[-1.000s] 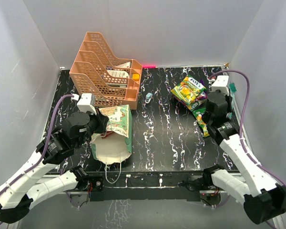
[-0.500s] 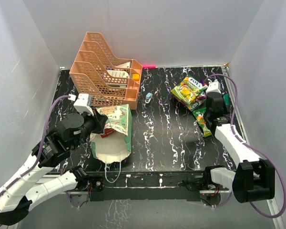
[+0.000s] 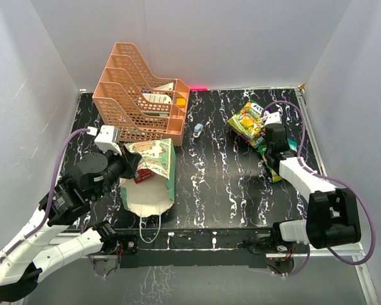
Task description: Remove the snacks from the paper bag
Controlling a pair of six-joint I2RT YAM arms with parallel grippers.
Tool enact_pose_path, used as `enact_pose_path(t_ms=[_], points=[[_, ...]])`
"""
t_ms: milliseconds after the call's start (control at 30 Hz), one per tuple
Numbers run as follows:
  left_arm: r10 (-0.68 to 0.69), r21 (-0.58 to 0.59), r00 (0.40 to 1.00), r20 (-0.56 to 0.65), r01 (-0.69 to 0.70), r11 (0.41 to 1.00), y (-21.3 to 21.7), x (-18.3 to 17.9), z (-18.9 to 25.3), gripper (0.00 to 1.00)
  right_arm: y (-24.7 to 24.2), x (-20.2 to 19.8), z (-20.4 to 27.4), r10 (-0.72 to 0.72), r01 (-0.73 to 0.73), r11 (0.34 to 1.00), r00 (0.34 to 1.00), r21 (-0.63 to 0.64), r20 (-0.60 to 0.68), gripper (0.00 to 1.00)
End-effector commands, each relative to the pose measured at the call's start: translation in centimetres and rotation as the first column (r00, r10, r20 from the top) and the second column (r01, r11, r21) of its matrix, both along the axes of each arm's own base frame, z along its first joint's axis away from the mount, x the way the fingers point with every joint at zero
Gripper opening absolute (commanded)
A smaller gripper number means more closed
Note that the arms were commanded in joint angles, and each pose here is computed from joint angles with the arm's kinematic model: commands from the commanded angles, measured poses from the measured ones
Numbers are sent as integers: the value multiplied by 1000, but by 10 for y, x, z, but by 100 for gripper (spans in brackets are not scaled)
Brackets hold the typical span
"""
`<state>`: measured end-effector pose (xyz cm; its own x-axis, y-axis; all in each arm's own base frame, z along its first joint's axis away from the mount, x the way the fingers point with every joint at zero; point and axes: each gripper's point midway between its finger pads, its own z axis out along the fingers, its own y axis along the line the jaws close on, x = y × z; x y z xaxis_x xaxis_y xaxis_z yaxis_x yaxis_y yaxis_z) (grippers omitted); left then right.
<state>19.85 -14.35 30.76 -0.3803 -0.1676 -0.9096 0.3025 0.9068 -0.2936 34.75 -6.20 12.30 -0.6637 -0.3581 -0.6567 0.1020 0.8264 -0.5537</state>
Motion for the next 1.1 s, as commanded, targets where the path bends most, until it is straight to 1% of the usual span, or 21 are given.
enact_pose_path(t_ms=[0, 67, 167, 300, 400, 500, 567, 600, 633, 667, 700, 767, 867, 933, 967, 1067], points=[[11, -5, 1000, 24, -11, 1000, 1, 3, 11, 0, 32, 17, -6, 48, -59, 985, 996, 159, 72, 7], [10, -5, 1000, 22, -9, 1000, 0, 4, 11, 0, 39, 16, -20, 40, -49, 979, 998, 199, 50, 7], [11, -7, 1000, 23, -11, 1000, 1, 3, 14, 0, 40, 15, -38, 18, -20, 975, 1000, 221, 12, 7], [20, -1, 1000, 21, -20, 1000, 4, 3, 14, 0, 39, 14, -59, 22, -13, 980, 999, 200, -41, 7], [18, -4, 1000, 21, -18, 1000, 3, 3, 15, 0, 40, 14, -61, 14, -7, 976, 999, 216, -34, 7], [11, -5, 1000, 17, -11, 1000, 1, 3, 15, 0, 40, 14, -46, -16, 15, 970, 1000, 241, 0, 8], [10, -7, 1000, 19, -10, 1000, 0, 3, 16, 0, 42, 12, -27, -31, 25, 962, 999, 273, 16, 17], [8, -7, 1000, 18, -8, 1000, 0, 3, 15, 0, 45, 10, -15, -33, 24, 955, 999, 296, 28, 29], [7, -8, 1000, 18, -7, 1000, -1, 3, 15, 0, 48, 7, -3, -31, 14, 945, 998, 325, 46, 39], [7, -7, 1000, 17, -7, 1000, -1, 3, 14, 0, 52, 5, 16, -19, -12, 936, 996, 351, 85, 47], [4, -9, 1000, 17, -4, 1000, -2, 4, 14, 0, 57, 3, 30, -3, -41, 926, 993, 374, 115, 53], [-3, -11, 1000, 18, 4, 1000, -5, 4, 13, 0, 69, -3, 57, 48, -127, 899, 980, 420, 193, 60], [-14, -14, 1000, 6, 14, 1000, -10, 6, 10, 0, 97, -14, 85, 147, -293, 816, 939, 498, 311, 68], [-21, -20, 1000, -2, 21, 1000, -13, 6, 8, 0, 124, -24, 96, 226, -422, 720, 893, 550, 389, 69], [-25, -24, 1000, -6, 25, 999, -15, 6, 7, 0, 140, -30, 100, 264, -483, 656, 866, 580, 424, 69], [-28, -23, 999, -21, 28, 999, -19, 8, 2, 0, 200, -58, 106, 391, -635, 416, 771, 651, 502, 69]])
